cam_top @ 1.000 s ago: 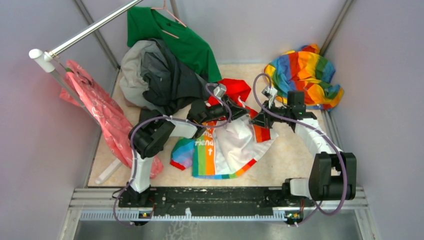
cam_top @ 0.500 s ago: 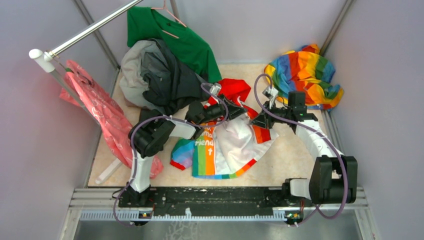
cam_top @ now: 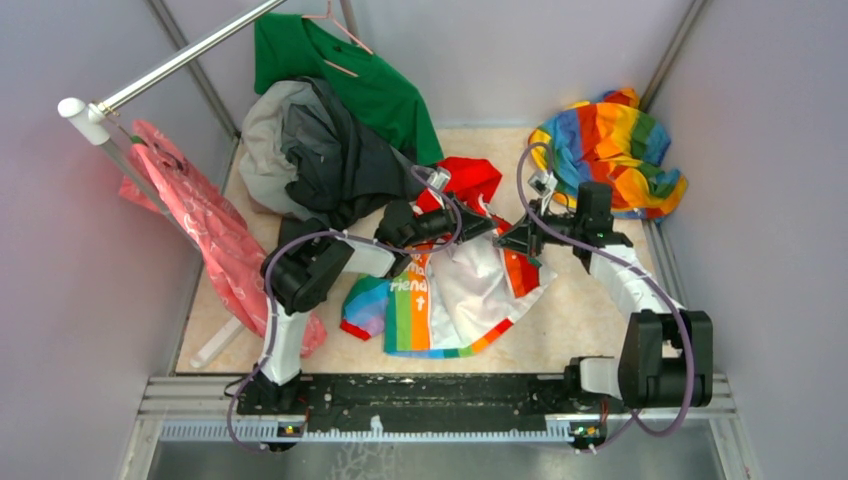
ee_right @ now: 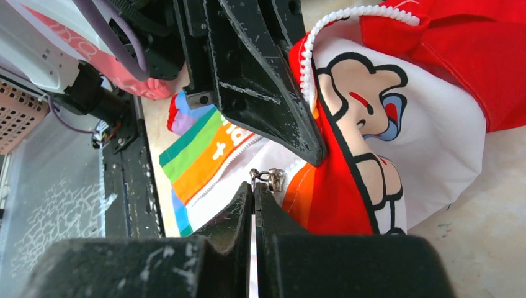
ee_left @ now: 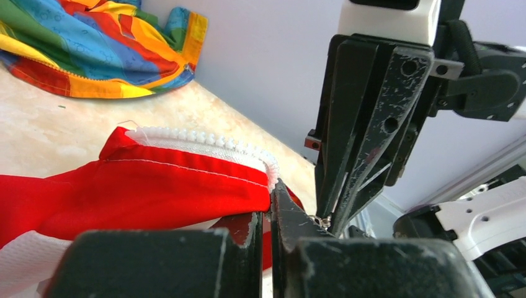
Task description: Zip up the jacket
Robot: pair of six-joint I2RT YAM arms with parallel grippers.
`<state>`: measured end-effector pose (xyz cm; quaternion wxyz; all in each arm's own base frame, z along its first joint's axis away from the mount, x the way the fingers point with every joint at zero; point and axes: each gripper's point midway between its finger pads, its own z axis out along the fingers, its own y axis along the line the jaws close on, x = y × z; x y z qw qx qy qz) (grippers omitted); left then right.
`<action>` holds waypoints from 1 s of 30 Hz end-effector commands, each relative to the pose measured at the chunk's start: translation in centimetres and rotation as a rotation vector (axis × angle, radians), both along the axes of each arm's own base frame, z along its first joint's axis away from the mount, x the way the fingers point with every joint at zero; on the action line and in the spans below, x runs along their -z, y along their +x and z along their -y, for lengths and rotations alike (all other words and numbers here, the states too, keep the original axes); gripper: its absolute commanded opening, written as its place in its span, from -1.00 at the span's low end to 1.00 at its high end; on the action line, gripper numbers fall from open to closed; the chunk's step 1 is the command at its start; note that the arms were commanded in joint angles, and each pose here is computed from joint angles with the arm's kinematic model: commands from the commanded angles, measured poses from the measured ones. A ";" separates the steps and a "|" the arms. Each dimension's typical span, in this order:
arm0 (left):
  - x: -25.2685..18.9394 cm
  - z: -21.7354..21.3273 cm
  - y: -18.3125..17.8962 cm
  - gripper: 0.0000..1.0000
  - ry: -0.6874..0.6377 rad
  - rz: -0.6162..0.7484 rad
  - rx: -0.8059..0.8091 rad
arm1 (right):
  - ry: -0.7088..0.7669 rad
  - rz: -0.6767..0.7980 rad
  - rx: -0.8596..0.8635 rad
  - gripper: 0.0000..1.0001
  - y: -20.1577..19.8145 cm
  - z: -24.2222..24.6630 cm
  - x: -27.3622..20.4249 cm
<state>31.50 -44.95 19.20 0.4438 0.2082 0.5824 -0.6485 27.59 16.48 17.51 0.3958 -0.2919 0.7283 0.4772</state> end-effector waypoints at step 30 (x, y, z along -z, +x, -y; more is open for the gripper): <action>-2.2 -3.1 3.0 -1.00 0.051 0.126 -0.118 | -0.166 -0.038 0.097 -1.00 0.1 4.4 1.8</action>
